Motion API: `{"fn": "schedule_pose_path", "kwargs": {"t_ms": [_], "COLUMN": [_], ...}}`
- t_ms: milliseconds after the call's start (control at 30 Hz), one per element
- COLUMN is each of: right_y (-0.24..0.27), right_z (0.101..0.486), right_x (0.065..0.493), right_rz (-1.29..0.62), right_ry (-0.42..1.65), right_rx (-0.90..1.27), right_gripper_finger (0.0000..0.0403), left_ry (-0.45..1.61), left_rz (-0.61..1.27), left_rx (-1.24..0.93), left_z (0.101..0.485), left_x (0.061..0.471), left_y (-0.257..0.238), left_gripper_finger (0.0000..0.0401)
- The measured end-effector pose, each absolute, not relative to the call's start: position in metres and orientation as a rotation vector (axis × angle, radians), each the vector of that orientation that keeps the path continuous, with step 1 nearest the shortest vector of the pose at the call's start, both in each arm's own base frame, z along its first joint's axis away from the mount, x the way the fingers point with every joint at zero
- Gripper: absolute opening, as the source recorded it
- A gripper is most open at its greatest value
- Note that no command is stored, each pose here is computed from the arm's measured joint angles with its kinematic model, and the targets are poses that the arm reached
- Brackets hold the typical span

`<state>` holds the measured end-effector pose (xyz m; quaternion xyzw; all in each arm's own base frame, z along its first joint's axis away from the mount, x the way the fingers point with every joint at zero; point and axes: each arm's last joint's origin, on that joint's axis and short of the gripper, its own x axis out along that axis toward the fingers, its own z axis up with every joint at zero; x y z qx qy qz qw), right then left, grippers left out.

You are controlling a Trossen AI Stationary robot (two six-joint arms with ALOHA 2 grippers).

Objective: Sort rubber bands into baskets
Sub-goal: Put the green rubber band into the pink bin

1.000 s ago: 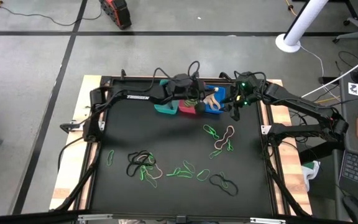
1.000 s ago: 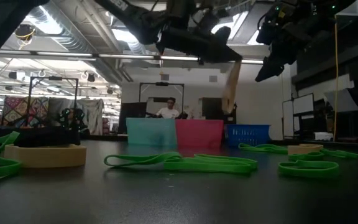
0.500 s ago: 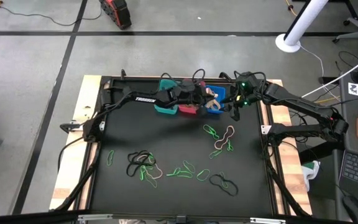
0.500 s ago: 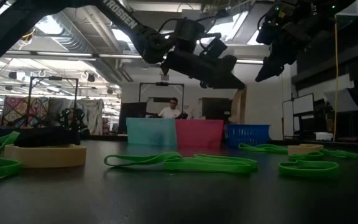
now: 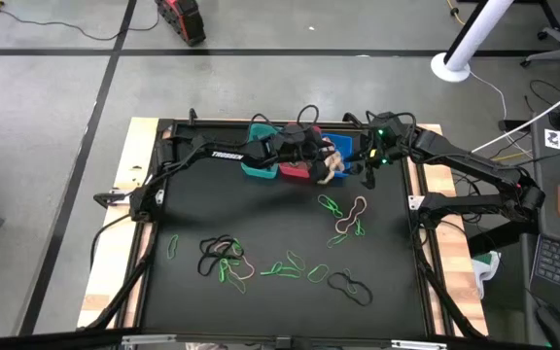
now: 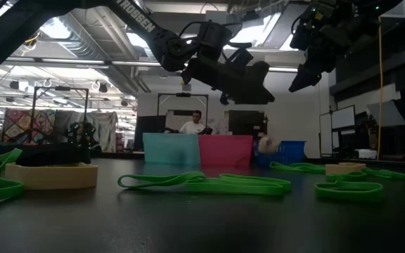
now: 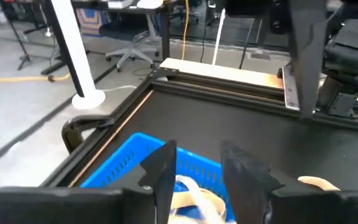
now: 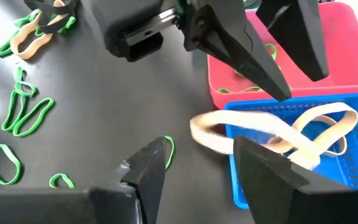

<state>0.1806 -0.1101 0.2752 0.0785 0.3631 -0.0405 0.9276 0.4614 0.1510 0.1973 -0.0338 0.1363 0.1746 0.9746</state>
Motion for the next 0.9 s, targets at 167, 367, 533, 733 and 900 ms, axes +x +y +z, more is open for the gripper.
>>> {"fn": "schedule_pose_path", "kwargs": {"t_ms": [167, 367, 533, 733, 900], "right_y": [-0.109, -0.107, -0.107, -0.097, -0.077], "right_z": [0.275, 0.272, 0.272, 0.255, 0.238], "right_x": [0.18, 0.178, 0.177, 0.183, 0.19], "right_rz": [-0.076, -0.075, -0.075, -0.042, 0.007], "right_ry": [0.74, 0.781, 0.783, 0.81, 0.862], "right_rx": [0.237, 0.278, 0.279, 0.202, 0.099], "right_gripper_finger": [0.0189, 0.0189, 0.0189, 0.0189, 0.0188], "left_ry": [0.259, 0.244, 0.255, 0.279, 0.334], "left_rz": [0.301, 0.226, 0.138, 0.102, 0.063], "left_rx": [-0.132, -0.159, -0.171, -0.136, -0.062], "left_z": [0.201, 0.207, 0.206, 0.204, 0.209], "left_x": [0.461, 0.461, 0.462, 0.465, 0.463], "left_y": [0.149, 0.146, 0.141, 0.128, 0.114], "left_gripper_finger": [0.013, 0.0122, 0.0112, 0.0099, 0.0088]}}
